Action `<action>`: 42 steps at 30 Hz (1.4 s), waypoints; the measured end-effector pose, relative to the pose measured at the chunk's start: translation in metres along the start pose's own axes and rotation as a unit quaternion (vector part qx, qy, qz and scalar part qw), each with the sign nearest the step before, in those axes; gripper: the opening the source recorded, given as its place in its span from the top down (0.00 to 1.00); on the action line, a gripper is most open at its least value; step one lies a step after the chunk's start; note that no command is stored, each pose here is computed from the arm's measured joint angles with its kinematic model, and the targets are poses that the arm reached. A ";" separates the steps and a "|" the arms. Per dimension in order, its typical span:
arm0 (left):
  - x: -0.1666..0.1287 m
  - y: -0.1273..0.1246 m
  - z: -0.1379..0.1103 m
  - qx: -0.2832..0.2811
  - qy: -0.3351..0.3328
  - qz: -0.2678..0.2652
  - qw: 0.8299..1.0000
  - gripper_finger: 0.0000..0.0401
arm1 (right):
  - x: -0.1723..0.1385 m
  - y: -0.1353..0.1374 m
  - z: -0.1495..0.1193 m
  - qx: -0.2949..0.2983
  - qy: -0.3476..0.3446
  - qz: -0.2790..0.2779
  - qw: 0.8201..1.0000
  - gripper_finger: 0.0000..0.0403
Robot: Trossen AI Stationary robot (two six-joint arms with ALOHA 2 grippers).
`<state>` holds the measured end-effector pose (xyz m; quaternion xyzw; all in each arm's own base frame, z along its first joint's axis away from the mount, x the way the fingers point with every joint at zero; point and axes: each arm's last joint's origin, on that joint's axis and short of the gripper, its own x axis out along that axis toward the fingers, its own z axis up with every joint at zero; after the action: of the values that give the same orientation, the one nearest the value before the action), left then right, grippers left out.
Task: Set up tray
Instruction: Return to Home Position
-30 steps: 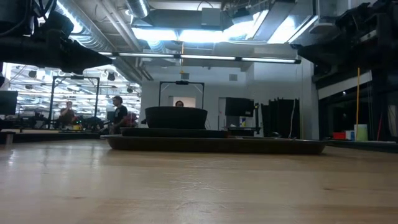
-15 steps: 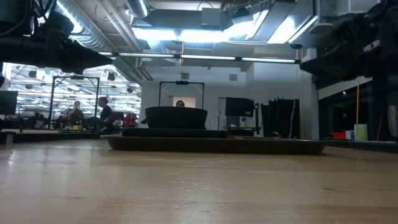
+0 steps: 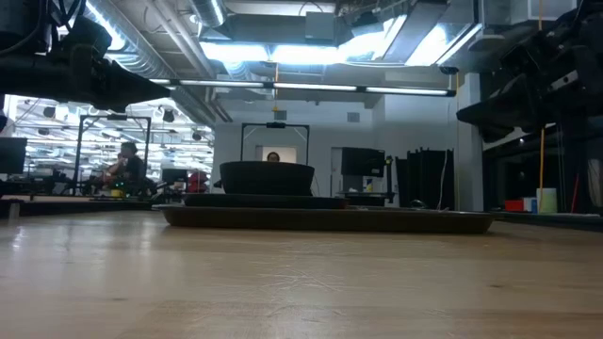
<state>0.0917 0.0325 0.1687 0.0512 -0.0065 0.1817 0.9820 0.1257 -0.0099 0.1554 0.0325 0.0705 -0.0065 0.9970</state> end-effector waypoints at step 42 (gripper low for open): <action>0.000 0.000 0.000 0.000 0.000 0.000 1.000 0.99 | -0.043 0.059 0.007 -0.036 -0.089 0.294 0.951 0.97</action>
<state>0.0917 0.0325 0.1687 0.0512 -0.0066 0.1815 0.9820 0.0852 0.0485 0.1721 0.0153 -0.0310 0.2862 0.9575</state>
